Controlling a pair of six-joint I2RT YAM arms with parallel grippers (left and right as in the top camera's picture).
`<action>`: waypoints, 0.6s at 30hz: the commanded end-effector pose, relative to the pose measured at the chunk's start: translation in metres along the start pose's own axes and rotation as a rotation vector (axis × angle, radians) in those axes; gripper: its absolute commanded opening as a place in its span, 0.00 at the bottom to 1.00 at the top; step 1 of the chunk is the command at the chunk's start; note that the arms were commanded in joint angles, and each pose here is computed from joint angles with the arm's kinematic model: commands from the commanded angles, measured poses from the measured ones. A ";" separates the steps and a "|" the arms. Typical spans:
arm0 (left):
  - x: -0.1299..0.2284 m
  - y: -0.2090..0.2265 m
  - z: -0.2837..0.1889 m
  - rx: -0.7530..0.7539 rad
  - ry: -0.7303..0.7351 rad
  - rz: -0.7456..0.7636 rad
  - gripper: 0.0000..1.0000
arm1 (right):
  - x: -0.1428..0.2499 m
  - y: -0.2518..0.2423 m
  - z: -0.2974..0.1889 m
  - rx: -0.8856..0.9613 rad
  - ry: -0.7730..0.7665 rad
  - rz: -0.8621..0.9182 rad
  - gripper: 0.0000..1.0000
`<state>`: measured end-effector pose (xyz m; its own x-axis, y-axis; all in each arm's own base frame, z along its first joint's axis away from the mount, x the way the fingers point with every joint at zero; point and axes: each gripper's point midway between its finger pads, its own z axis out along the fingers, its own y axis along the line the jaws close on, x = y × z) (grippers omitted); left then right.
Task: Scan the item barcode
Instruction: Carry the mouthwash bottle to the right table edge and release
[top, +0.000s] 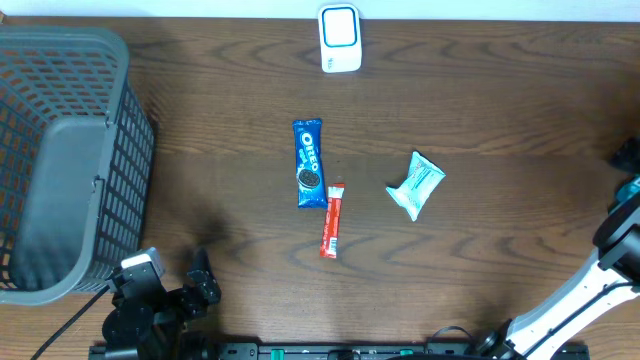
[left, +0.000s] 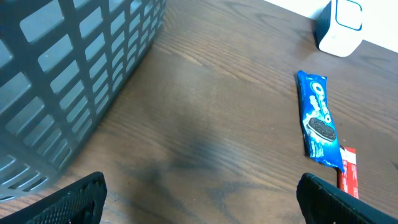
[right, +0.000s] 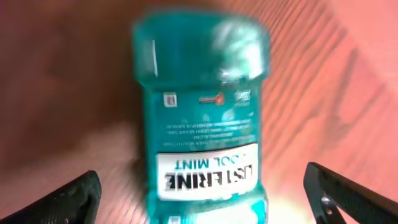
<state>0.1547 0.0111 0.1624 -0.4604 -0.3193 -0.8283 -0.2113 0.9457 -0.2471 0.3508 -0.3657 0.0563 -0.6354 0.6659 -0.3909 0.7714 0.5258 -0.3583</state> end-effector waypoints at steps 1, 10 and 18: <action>0.001 0.000 0.000 0.001 0.002 -0.006 0.98 | -0.052 -0.007 -0.097 -0.040 -0.207 0.074 0.99; 0.001 0.000 0.000 0.001 0.002 -0.006 0.98 | 0.017 0.118 -0.294 -0.632 -0.246 -0.120 0.99; 0.001 0.000 0.000 0.001 0.002 -0.006 0.98 | 0.134 0.212 -0.385 -0.952 -0.092 -0.403 0.99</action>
<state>0.1547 0.0111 0.1624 -0.4604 -0.3193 -0.8283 -0.2113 0.9457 -0.2471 0.4462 -0.0187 0.2589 -0.7785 0.3276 -0.5354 0.2579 0.9446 0.2030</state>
